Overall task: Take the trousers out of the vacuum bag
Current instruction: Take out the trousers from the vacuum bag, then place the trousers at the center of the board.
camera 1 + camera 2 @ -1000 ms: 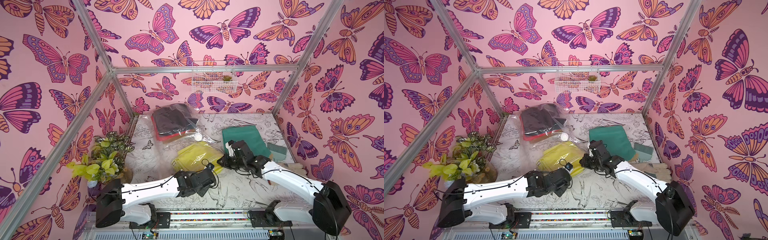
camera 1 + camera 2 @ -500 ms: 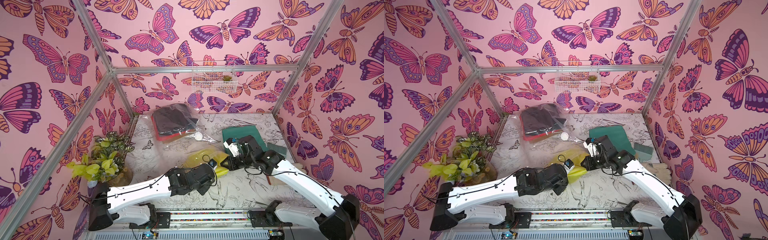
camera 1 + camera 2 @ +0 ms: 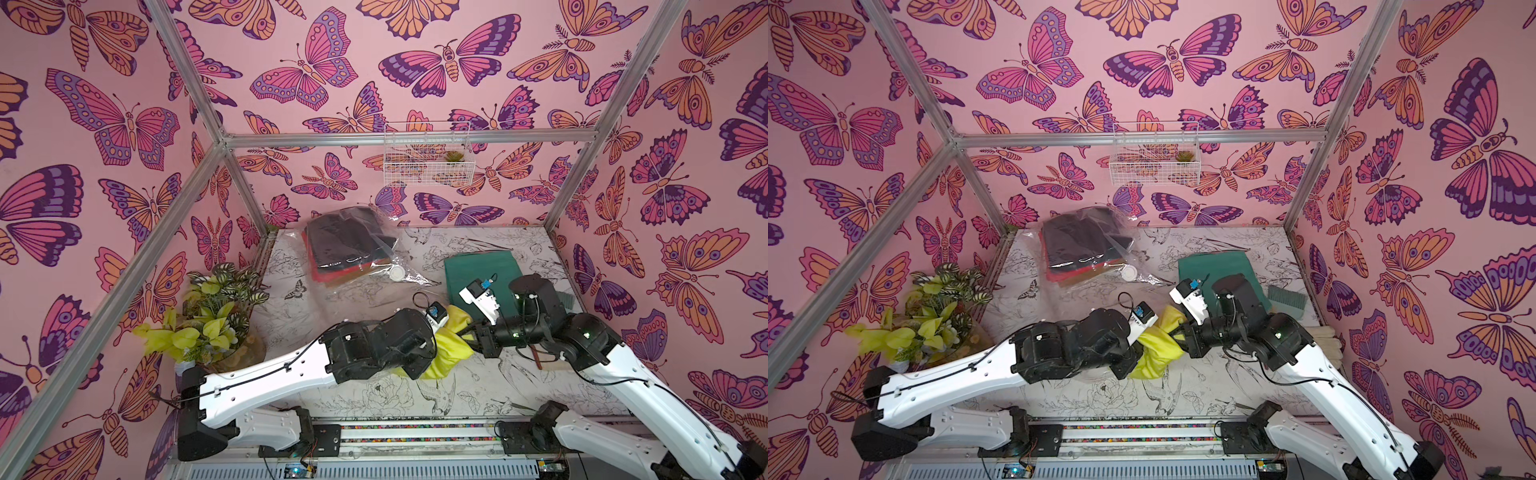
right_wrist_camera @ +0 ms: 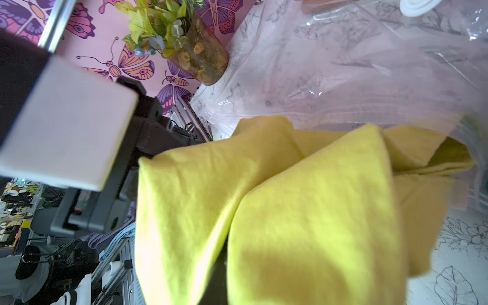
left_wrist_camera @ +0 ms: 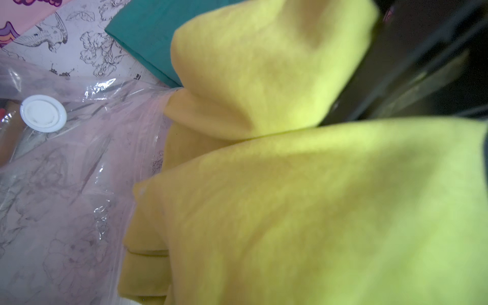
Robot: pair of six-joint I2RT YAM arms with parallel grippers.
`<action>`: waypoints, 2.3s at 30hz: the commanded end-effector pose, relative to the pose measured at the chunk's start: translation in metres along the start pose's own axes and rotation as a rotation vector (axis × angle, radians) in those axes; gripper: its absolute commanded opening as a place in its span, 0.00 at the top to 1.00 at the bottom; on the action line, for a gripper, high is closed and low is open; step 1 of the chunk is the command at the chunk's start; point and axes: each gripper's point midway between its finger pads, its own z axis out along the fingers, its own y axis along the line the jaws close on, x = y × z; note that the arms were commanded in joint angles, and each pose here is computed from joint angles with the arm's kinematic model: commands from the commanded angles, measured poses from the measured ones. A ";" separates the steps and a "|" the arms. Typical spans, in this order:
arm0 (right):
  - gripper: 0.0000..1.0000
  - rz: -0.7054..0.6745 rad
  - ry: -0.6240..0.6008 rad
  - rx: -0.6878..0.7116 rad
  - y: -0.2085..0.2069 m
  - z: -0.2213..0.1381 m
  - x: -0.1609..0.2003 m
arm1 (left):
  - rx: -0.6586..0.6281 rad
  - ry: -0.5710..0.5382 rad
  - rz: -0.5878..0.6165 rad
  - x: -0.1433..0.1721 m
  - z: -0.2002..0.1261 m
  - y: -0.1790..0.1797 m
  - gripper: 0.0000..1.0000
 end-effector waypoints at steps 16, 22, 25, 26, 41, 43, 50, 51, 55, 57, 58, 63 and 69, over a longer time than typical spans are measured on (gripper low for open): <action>1.00 -0.292 -0.313 -0.097 0.085 -0.066 -0.098 | 0.071 -0.264 0.097 -0.117 -0.015 -0.023 1.00; 1.00 -0.338 -0.391 -0.076 0.102 -0.092 -0.113 | 0.117 -0.325 0.118 -0.143 -0.030 -0.033 1.00; 1.00 -0.356 -0.422 -0.078 0.111 -0.103 -0.118 | 0.145 -0.353 0.130 -0.154 -0.037 -0.039 1.00; 1.00 -0.358 -0.432 -0.078 0.113 -0.106 -0.120 | 0.160 -0.366 0.131 -0.158 -0.041 -0.041 1.00; 1.00 -0.254 -0.562 0.125 0.085 -0.128 -0.135 | 0.190 -0.422 0.150 -0.178 -0.045 -0.044 1.00; 1.00 -0.196 -0.593 0.233 0.062 -0.130 -0.139 | 0.176 -0.405 0.140 -0.177 -0.035 -0.038 1.00; 1.00 -0.017 -0.676 0.509 0.002 -0.141 -0.148 | 0.113 -0.394 0.132 -0.182 -0.012 -0.017 1.00; 1.00 0.009 -0.684 0.547 -0.006 -0.143 -0.148 | 0.104 -0.397 0.133 -0.184 -0.010 -0.014 1.00; 1.00 0.083 -0.711 0.642 -0.033 -0.151 -0.152 | 0.078 -0.410 0.141 -0.196 -0.006 -0.002 1.00; 1.00 0.111 -0.719 0.670 -0.044 -0.155 -0.155 | 0.047 -0.421 0.154 -0.203 -0.001 0.005 1.00; 1.00 0.123 -0.723 0.678 -0.048 -0.157 -0.157 | 0.039 -0.424 0.158 -0.206 0.001 0.008 1.00; 1.00 0.184 -0.762 0.653 -0.072 -0.170 -0.177 | 0.001 -0.443 0.176 -0.230 0.016 0.024 1.00; 1.00 0.192 -0.828 0.663 -0.095 -0.188 -0.206 | -0.079 -0.476 0.156 -0.261 0.033 0.058 0.99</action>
